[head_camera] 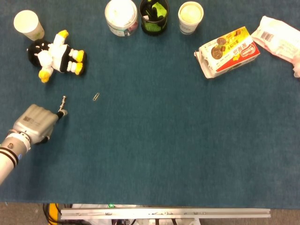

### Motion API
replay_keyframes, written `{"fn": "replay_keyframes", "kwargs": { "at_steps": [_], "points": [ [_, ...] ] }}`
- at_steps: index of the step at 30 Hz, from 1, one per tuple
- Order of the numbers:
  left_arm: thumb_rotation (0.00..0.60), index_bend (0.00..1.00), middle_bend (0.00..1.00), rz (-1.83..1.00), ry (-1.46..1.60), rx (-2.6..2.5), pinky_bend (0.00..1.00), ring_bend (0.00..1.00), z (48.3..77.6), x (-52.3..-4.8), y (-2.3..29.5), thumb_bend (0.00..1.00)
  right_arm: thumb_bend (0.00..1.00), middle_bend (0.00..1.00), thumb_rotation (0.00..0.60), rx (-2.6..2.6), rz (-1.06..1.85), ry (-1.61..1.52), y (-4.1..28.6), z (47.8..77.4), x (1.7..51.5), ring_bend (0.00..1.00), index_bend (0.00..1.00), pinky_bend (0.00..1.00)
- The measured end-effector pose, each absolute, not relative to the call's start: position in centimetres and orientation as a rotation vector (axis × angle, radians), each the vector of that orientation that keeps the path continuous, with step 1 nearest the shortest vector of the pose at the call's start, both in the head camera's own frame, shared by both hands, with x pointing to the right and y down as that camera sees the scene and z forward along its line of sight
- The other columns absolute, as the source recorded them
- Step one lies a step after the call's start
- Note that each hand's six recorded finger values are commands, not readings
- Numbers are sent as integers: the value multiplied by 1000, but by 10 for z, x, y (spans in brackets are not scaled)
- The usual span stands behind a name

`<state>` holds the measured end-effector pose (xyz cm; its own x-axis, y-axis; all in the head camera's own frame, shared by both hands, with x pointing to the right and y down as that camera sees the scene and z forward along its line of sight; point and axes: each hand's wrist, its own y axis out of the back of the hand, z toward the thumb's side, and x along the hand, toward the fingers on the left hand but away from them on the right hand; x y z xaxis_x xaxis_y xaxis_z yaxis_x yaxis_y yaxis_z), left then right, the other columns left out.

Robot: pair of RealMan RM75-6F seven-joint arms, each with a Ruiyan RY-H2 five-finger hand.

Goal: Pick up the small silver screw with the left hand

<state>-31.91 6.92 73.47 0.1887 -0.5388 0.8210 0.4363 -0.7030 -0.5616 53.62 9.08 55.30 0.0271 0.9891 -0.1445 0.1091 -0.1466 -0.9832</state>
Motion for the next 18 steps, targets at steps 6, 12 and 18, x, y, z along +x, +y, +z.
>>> {"fn": "replay_keyframes", "kwargs": {
  "at_steps": [6, 12, 18],
  "points": [
    [573, 136, 852, -1646, 80, -1710, 806, 873, 735, -321, 76, 787, 309, 616, 600, -1411, 1246, -1209, 91, 553, 537, 633, 544, 427],
    [570, 146, 853, -1662, 65, -1694, 807, 874, 737, -324, 78, 787, 308, 616, 600, -1408, 1243, -1212, 93, 552, 538, 635, 544, 427],
    [553, 150, 854, -1686, 84, -1665, 807, 875, 736, -329, 72, 787, 308, 615, 600, -1404, 1245, -1217, 94, 551, 539, 637, 544, 427]
  ]
}}
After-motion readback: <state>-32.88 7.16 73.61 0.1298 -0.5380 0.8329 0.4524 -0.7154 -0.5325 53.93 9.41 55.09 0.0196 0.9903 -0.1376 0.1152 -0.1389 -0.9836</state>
